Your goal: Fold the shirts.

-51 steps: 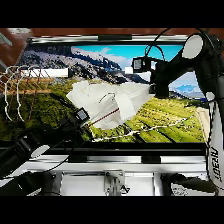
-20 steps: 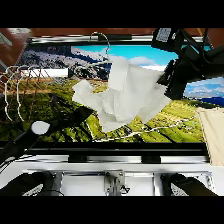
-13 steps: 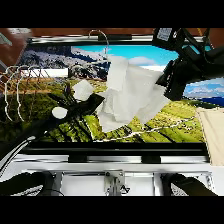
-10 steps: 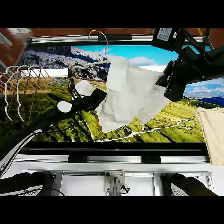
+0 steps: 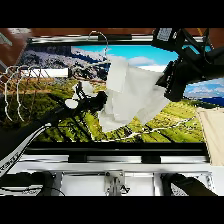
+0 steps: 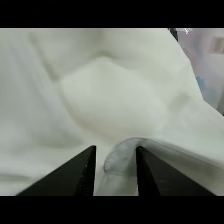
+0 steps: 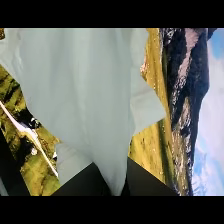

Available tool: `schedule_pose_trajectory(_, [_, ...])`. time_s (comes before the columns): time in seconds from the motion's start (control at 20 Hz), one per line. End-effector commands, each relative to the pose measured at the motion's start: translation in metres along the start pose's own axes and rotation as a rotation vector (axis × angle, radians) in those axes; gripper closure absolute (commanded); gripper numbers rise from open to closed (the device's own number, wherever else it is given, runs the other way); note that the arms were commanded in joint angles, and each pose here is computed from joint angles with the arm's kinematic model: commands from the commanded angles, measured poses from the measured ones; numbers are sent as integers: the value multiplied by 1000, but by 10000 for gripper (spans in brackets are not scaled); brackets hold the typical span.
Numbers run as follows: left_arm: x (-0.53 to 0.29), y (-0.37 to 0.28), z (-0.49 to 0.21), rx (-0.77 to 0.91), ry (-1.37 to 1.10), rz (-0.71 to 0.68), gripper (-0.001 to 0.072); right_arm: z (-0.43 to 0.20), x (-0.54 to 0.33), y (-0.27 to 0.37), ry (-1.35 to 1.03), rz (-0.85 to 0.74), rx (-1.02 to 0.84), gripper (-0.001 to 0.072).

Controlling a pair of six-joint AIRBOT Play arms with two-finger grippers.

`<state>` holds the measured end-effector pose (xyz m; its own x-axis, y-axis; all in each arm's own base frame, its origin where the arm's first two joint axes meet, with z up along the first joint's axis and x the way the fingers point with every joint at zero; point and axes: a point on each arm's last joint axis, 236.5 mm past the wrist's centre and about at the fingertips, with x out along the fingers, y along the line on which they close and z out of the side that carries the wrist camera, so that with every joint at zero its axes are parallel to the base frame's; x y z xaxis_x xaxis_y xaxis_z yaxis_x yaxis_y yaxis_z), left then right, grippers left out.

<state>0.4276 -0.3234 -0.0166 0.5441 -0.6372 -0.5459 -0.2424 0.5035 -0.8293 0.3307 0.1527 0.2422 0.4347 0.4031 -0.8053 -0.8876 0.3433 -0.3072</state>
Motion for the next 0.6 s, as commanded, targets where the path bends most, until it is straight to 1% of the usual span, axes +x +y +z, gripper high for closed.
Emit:
schedule_pose_trajectory(0.0, [12, -5, -14, -149, 40, -32, 383, 1, 0, -1, -5, -6, -1, 642])
schedule_pose_trajectory(0.05, [15, -9, -18, -139, 54, -43, 447, 1, 0, -1, -4, -6, -1, 642])
schedule_pose_trajectory(0.1, [15, -12, -18, -124, 53, -50, 627, 1, 0, -1, -4, -6, -1, 642])
schedule_pose_trajectory(0.15, [13, -14, -16, -118, 50, -56, 665, 0, 0, -2, 0, -9, -1, 641])
schedule_pose_trajectory(0.35, [-10, -24, 27, 9, -45, -89, 670, -11, -1, -10, 45, -44, 7, 641])
schedule_pose_trajectory(0.45, [-36, -21, 63, 14, -161, -84, 670, -13, -2, -20, 52, -87, 59, 641])
schedule_pose_trajectory(0.55, [-63, -14, 85, -9, -226, -83, 671, -10, -2, -27, 37, -117, 94, 641])
